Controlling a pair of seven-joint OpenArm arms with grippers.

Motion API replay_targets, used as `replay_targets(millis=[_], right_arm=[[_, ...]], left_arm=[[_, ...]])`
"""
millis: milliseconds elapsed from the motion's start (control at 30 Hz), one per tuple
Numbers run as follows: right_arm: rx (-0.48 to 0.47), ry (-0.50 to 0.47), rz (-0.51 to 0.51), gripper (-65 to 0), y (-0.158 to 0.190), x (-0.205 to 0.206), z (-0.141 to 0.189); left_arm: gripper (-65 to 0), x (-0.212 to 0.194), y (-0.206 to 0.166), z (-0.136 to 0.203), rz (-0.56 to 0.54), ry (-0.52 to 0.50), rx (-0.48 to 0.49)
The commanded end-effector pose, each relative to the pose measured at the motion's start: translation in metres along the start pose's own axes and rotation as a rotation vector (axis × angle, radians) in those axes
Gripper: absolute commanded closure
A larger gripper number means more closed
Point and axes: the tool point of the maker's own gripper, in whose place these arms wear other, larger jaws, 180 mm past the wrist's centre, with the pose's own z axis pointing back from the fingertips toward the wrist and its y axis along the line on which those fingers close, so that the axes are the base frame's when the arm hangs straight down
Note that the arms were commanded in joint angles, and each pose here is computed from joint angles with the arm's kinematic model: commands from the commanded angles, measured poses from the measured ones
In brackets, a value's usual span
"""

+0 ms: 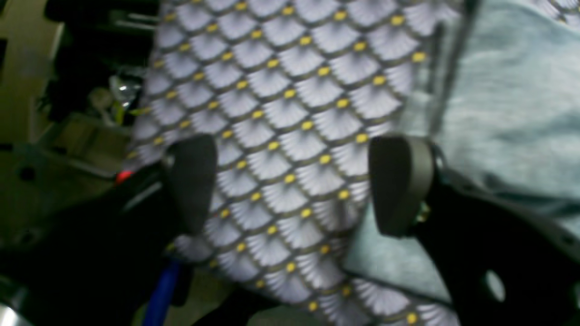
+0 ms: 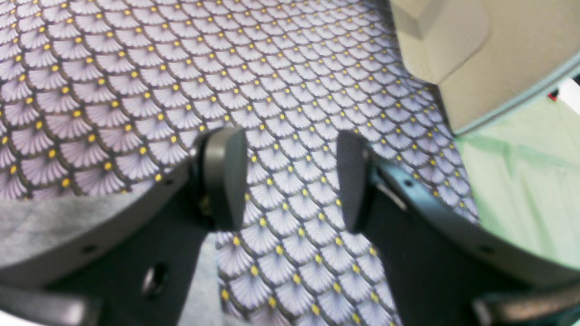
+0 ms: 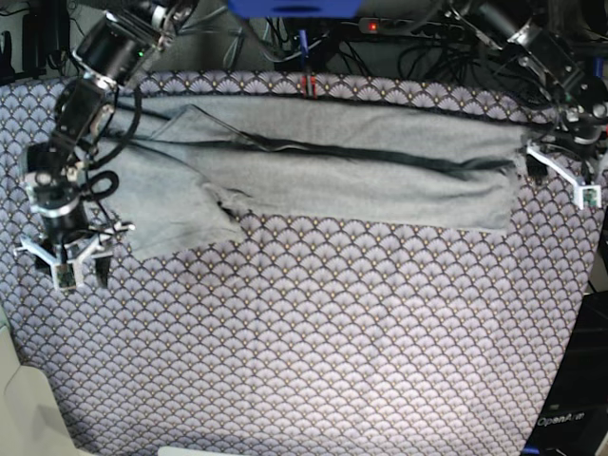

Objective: Fold the T-shirt properly
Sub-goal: 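Move the right gripper to the loose sleeve flap sticking out, then grasp the sleeve flap with the right gripper and tuck it onto the shirt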

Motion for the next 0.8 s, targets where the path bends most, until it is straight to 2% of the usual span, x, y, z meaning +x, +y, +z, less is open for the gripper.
replay_targets(millis=[0,133,233,433,633,767], right_arm=[[-0.010,-0.028,-0.006,-32.8,-0.006,0.012,-0.005],[0.014,0.070,-0.045,-32.9,-0.002,-0.005,-0.021],[0.030,0.125,-0.055,-33.0,0.001,-0.017,-0.026],[0.053,0.140,-0.079,-33.0,0.013,-0.021,-0.029],[0.075,0.151,-0.110,-33.0,0.027,-0.027,-0.031],[0.104,0.220,-0.130,-33.0,0.038,-0.045,-0.031]], left_arm=[[-51.3,0.012,0.012,0.004,0.008,-0.046,0.031],[-51.3,0.000,0.041,0.010,0.017,-0.014,0.098],[-51.3,-0.016,0.051,0.010,0.035,0.022,0.113],[-51.3,-0.032,0.080,0.014,0.055,0.058,0.162],[-51.3,-0.035,0.082,0.016,0.056,0.064,0.168],[-51.3,-0.034,0.083,0.016,0.055,0.062,0.170]])
